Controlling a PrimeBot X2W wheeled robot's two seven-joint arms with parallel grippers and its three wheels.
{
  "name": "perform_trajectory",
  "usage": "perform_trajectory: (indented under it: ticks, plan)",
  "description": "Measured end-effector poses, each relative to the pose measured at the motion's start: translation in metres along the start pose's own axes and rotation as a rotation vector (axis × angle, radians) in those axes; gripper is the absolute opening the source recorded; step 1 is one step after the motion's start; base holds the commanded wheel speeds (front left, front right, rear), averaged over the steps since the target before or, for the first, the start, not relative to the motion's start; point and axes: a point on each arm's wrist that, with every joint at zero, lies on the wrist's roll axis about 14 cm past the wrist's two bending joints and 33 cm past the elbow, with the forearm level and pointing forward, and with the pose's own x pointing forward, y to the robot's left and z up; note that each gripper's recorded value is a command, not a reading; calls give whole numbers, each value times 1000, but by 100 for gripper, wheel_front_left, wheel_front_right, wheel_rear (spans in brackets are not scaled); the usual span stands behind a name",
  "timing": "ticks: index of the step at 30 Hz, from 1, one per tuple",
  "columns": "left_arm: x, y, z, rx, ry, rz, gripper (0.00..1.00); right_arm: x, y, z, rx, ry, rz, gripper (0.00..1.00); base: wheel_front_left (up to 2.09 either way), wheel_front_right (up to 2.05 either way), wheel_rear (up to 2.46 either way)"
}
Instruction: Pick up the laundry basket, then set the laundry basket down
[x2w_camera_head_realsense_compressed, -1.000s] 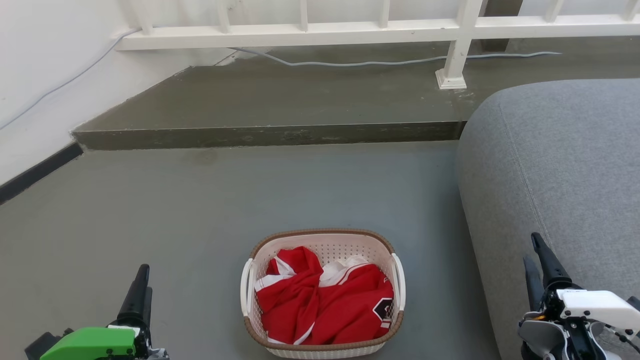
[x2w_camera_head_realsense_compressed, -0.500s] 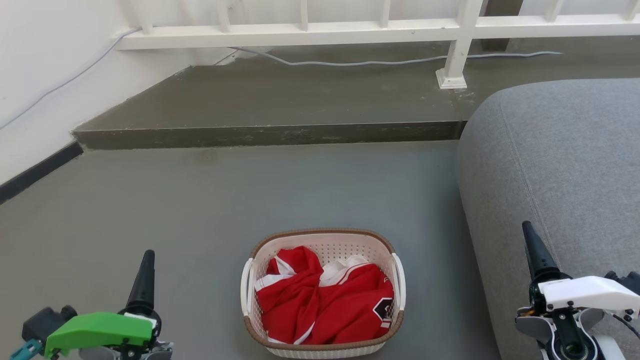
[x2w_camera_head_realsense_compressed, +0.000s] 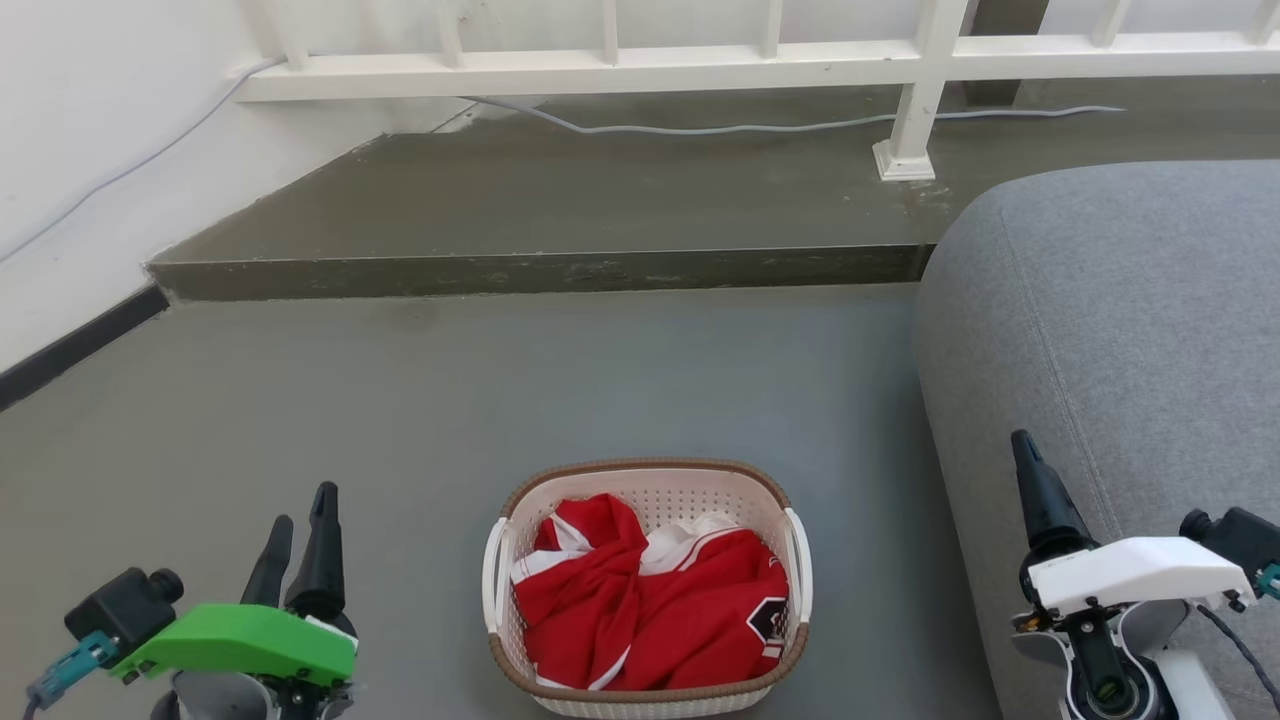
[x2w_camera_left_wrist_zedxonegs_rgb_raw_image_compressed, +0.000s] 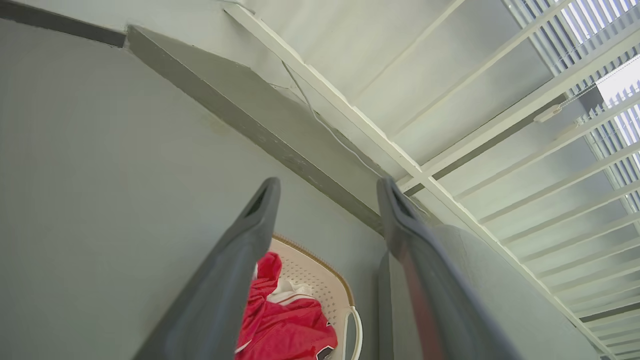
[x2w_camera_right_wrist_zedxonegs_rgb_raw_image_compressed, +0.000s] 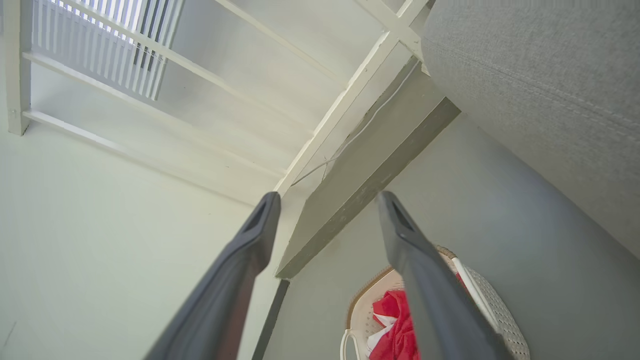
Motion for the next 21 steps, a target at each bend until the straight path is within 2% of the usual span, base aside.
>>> perform_trajectory:
  ticks: [4,21]
  plan:
    - [-1,-5,-1,93,-4,-14,100,-1,4,-1,-61,-4,5,100,0,0,0]
    - [-9,-18,-5,362,-39,-43,100,-3,27,-2,-316,-51,65,100,0,0,0]
